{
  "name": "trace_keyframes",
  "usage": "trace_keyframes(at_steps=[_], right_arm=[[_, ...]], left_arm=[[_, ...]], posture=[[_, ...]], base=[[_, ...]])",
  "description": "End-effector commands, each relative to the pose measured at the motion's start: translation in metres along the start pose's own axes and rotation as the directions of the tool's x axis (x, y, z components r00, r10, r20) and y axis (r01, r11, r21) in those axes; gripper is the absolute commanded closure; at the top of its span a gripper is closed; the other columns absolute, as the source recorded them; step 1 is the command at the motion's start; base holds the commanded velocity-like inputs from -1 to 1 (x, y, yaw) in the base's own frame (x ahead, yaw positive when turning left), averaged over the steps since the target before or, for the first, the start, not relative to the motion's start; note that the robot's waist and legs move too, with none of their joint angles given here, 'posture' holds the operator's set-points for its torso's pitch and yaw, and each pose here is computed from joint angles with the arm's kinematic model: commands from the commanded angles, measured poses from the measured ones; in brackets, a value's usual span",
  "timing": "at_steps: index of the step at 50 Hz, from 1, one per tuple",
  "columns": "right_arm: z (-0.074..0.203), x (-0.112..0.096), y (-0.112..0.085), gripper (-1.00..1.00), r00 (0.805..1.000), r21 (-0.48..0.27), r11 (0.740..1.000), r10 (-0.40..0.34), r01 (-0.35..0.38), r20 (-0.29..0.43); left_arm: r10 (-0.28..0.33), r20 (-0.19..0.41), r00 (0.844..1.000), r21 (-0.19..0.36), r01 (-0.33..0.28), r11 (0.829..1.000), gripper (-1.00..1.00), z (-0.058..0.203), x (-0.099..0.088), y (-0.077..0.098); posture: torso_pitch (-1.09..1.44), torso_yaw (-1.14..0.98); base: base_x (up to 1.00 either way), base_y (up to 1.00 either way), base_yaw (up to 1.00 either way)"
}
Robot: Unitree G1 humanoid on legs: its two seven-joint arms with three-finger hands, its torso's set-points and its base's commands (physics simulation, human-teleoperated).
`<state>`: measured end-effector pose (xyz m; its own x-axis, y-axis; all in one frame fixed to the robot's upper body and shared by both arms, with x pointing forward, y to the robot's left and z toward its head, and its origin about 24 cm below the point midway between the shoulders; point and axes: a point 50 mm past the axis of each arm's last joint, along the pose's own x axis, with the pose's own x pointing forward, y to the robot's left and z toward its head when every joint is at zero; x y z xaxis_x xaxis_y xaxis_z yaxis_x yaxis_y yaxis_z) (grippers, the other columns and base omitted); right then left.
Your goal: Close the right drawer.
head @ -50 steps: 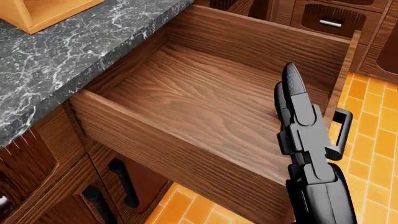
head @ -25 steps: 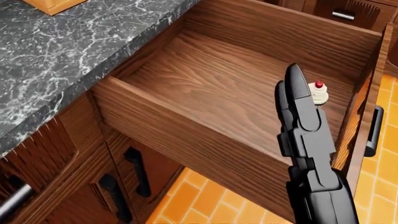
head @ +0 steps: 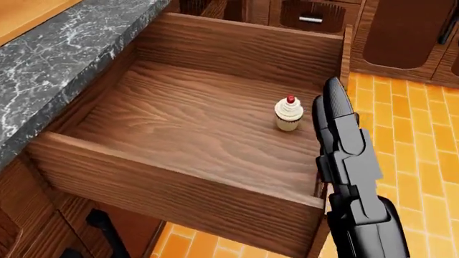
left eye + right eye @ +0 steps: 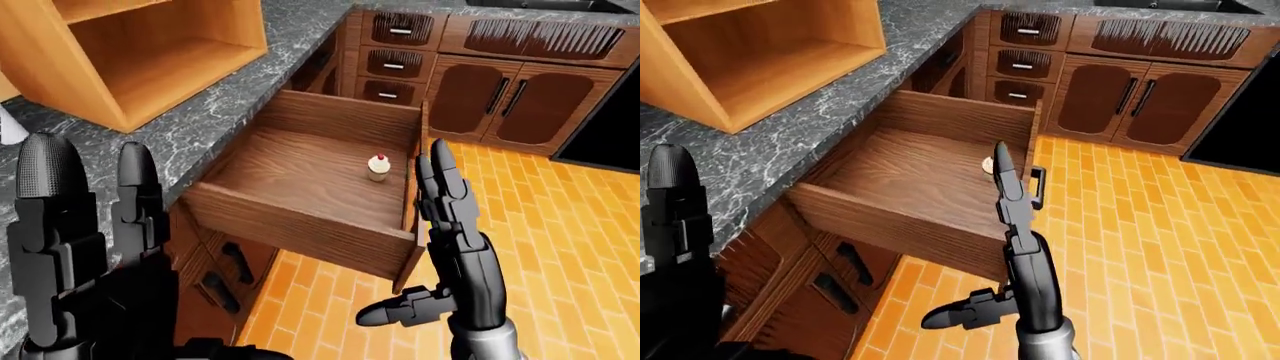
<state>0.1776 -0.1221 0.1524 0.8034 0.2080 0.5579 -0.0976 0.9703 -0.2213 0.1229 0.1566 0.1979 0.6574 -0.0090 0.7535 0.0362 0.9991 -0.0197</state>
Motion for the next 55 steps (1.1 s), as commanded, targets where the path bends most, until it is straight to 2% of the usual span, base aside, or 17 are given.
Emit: trace_keyframes(at_steps=[1, 15, 20, 55], right_arm=[[0.0134, 0.0029, -0.0033, -1.0, 0.997, -0.005, 1.0, -0.019, 0.019, 0.079], [0.0144, 0.004, -0.0038, -1.0, 0.997, -0.003, 1.0, -0.023, 0.023, 0.074], [0.0097, 0.0074, -0.0065, -1.0, 0.998, -0.008, 0.999, -0.05, 0.05, 0.032], [0.0105, 0.0059, -0.005, -1.0, 0.998, -0.024, 0.999, -0.042, 0.043, 0.053]], left_arm=[[-0.006, 0.057, 0.998, -0.001, 0.007, 1.0, -1.0, 0.0091, 0.0018, -0.001], [-0.007, 0.057, 0.998, 0.001, 0.007, 1.0, -1.0, 0.0059, -0.0003, -0.0001], [-0.007, 0.057, 0.998, 0.001, 0.007, 1.0, -1.0, 0.0089, 0.0009, -0.0016], [-0.009, 0.052, 0.999, -0.001, 0.009, 1.0, -1.0, 0.0043, -0.0005, -0.0007]], posture=[[0.0, 0.0], [0.0, 0.0], [0.0, 0.0], [0.0, 0.0]], base=[[0.0, 0.0, -0.47], [0.0, 0.0, -0.43], [0.0, 0.0, 0.0], [0.03, 0.0, 0.0]])
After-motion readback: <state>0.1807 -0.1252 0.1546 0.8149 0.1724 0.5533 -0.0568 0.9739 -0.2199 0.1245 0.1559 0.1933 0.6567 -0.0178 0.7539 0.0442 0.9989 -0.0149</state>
